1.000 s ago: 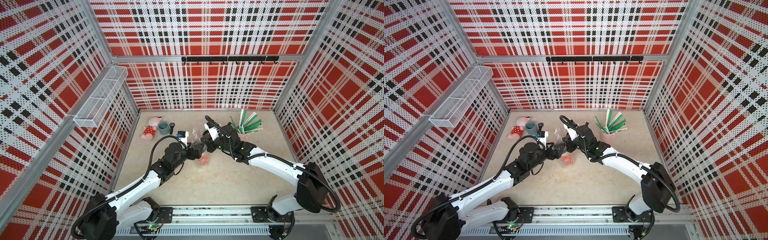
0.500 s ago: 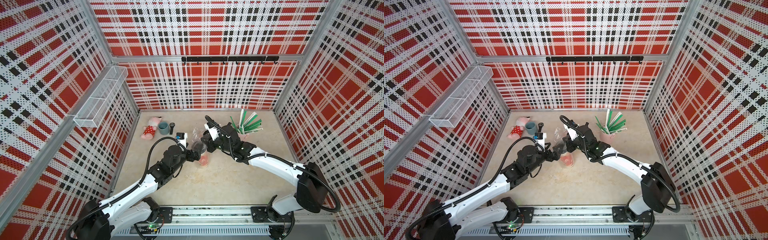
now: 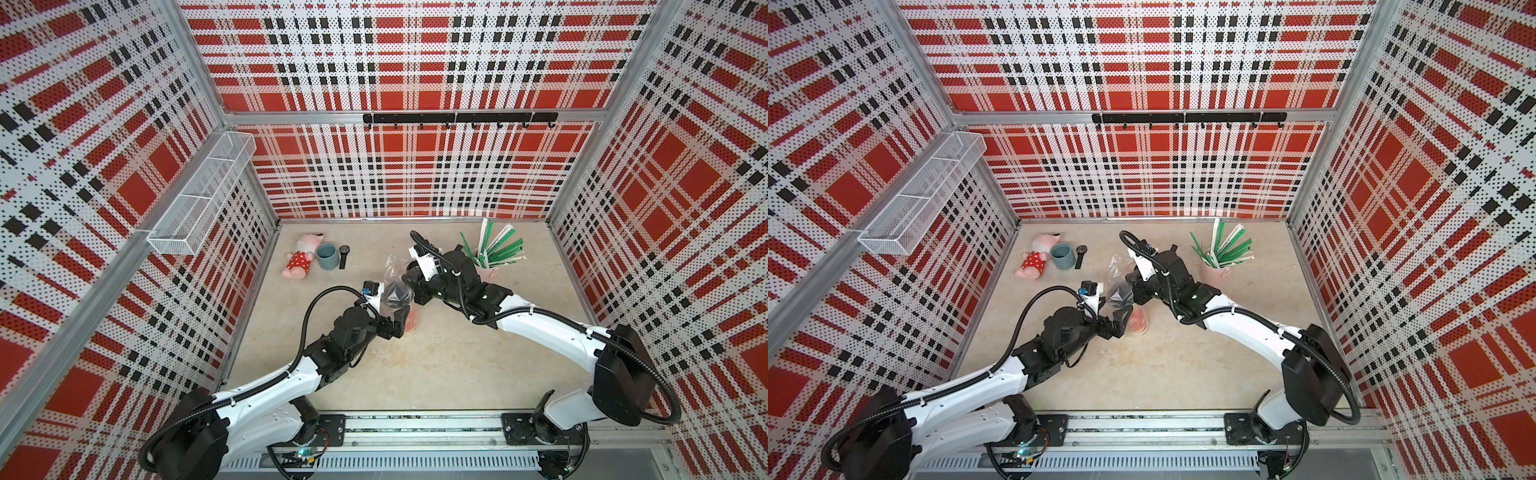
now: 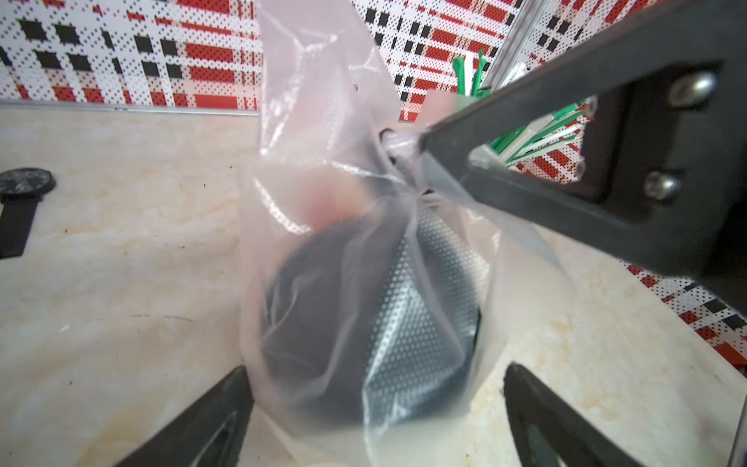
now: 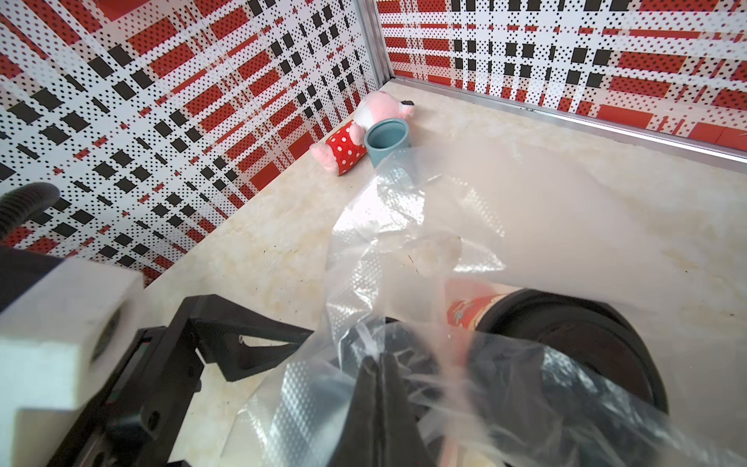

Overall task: Pack milk tea into plastic carrier bags
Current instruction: Adjust the plastic carrier bag at the center of the board.

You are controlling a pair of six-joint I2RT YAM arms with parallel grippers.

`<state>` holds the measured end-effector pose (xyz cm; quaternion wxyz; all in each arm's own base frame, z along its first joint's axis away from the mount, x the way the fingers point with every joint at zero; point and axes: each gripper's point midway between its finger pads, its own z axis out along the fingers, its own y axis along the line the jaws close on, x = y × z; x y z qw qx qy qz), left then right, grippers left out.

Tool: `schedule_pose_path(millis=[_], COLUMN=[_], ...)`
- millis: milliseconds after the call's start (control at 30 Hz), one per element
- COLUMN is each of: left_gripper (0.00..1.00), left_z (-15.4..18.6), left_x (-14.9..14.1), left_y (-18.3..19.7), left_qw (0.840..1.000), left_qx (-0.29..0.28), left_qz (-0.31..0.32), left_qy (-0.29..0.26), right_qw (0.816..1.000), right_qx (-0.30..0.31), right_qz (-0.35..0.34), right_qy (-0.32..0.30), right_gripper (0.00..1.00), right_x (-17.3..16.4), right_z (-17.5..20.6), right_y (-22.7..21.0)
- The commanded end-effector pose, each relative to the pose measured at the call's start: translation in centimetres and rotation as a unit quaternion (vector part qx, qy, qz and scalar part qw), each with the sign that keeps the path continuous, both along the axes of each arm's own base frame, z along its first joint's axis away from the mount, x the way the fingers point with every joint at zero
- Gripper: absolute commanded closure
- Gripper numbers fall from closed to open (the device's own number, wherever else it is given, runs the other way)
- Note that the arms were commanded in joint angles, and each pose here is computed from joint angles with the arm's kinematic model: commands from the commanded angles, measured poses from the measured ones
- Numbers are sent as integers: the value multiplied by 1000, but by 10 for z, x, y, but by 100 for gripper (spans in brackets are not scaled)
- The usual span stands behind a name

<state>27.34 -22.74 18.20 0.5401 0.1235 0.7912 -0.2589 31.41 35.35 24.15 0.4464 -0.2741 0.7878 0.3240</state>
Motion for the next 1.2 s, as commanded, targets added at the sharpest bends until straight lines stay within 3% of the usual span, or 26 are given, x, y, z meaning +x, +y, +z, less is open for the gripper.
schedule_pose_path(millis=[0, 233, 467, 1167], left_gripper=[2, 2, 2, 0], left_z=[15, 8, 17, 19], left_x=[5, 22, 29, 33], left_y=[-6, -10, -5, -30], left_qw=[999, 998, 997, 994], left_qx=[-4, 32, 27, 39], left_qz=[-7, 7, 14, -54], left_qy=[-44, -52, -68, -90], right_qw=[1000, 1000, 1000, 1000], right_qx=[12, 13, 14, 3], right_qz=[2, 2, 2, -4], right_qy=[-18, -18, -19, -3], right_gripper=[100, 100, 100, 100], right_x=[-4, -4, -4, -1], right_z=[15, 15, 15, 5], right_y=[-2, -3, -4, -7])
